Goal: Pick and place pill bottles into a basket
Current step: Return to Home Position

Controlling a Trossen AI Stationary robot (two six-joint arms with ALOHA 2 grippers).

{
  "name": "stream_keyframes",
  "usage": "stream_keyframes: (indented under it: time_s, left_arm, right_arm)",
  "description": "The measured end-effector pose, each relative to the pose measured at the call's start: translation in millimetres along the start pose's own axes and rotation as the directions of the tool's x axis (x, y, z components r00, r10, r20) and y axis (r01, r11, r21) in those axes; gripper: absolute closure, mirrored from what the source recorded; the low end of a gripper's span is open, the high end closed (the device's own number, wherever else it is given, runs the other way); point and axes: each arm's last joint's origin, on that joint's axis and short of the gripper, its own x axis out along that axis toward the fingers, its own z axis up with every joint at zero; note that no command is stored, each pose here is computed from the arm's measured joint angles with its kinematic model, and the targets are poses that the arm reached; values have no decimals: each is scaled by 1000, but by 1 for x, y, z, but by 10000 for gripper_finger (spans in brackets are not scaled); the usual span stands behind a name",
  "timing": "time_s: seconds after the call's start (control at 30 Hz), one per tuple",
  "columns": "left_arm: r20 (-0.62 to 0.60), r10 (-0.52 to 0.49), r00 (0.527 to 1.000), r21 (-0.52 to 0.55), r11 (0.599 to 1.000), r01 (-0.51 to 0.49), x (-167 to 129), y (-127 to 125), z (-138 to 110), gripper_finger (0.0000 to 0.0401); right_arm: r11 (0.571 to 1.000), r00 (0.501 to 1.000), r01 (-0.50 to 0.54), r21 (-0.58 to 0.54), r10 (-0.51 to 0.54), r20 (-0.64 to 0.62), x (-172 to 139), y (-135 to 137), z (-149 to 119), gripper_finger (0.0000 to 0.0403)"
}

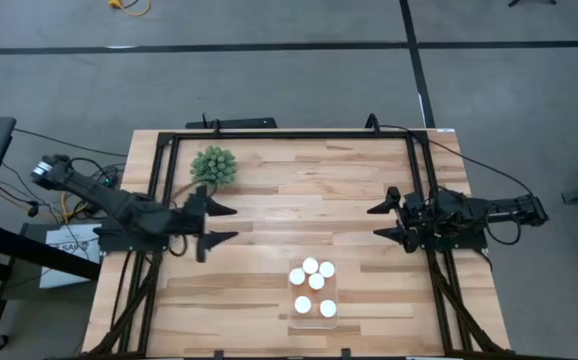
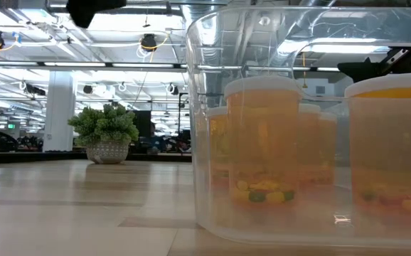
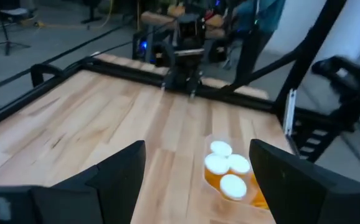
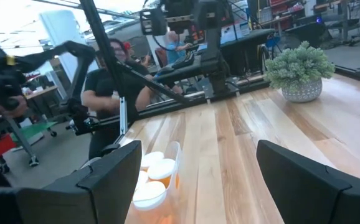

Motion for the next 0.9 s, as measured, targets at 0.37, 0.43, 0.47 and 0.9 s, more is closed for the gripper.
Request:
stream_keyframes:
  time_s: [0.37,0.43,0.47,0.9]
  left_arm:
    - [264,-183,947,-65,976,207,-54,40,-32,124]
    - [304,-205,930,-53,971,231,-59,44,-37,124]
    - [318,-218,923,-42,969,243,-62,46,-39,124]
    - [427,-380,820,88,920,381,-75,58,-68,124]
  right_arm:
    - [1000,1000,0,0,0,0,0,0,0,92]
    - [1000,1000,0,0,0,0,0,0,0,92]
    - [1000,1000,0,0,0,0,0,0,0,92]
    - [1000,1000,0,0,0,0,0,0,0,92]
